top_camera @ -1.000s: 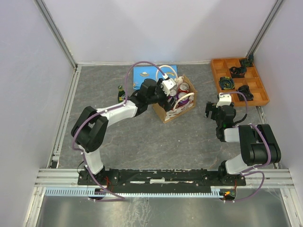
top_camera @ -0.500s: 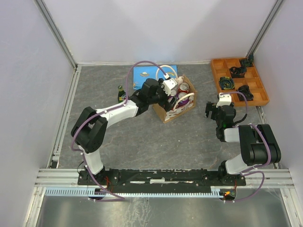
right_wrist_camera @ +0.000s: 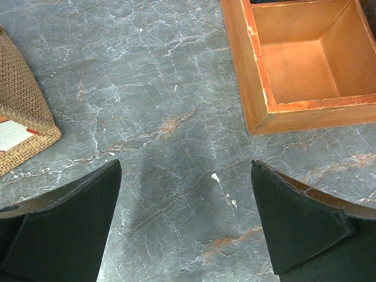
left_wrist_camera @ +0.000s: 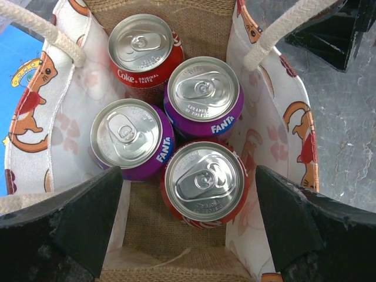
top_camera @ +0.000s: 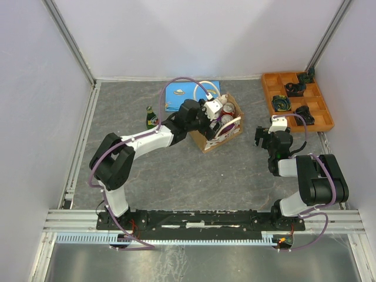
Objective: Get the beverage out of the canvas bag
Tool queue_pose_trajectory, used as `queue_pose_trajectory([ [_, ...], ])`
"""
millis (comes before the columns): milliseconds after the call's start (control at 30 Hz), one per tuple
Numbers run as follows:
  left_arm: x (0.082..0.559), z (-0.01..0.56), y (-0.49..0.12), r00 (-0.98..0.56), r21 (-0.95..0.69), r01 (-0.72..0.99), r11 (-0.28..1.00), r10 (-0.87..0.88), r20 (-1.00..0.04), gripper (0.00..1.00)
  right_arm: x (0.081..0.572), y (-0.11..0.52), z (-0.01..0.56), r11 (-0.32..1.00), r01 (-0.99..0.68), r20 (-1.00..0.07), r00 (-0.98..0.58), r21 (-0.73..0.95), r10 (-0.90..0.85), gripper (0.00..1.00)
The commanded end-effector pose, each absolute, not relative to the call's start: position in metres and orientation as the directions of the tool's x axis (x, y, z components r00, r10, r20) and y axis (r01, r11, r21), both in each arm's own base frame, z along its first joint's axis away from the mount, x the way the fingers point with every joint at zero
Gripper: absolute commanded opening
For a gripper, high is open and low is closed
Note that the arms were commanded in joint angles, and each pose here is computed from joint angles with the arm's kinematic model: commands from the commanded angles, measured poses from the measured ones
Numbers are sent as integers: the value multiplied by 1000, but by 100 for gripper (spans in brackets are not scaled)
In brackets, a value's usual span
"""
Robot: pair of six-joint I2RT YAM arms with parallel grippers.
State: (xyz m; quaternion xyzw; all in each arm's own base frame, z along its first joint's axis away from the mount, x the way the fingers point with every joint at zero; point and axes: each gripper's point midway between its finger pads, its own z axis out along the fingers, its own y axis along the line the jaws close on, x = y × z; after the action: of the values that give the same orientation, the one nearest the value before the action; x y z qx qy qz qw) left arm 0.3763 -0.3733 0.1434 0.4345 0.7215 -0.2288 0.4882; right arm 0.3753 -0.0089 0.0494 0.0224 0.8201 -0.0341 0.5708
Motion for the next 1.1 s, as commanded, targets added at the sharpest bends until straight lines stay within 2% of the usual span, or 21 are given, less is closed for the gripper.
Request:
queue_pose_trajectory([
  [0,364,120,-368,-167,123,835,537,459,-872,100,388,-9,69,997,71,-959,-283,-27,-6,99],
  [400,369,124,-376,-180,107,799,592,404,-897,100,388,-9,69,997,71,-959,-283,-27,-6,99],
  [1067,372,122,-387,-193,92,794,601,393,-899,100,388,-9,69,997,72,-959,-283,-26,-5,99],
])
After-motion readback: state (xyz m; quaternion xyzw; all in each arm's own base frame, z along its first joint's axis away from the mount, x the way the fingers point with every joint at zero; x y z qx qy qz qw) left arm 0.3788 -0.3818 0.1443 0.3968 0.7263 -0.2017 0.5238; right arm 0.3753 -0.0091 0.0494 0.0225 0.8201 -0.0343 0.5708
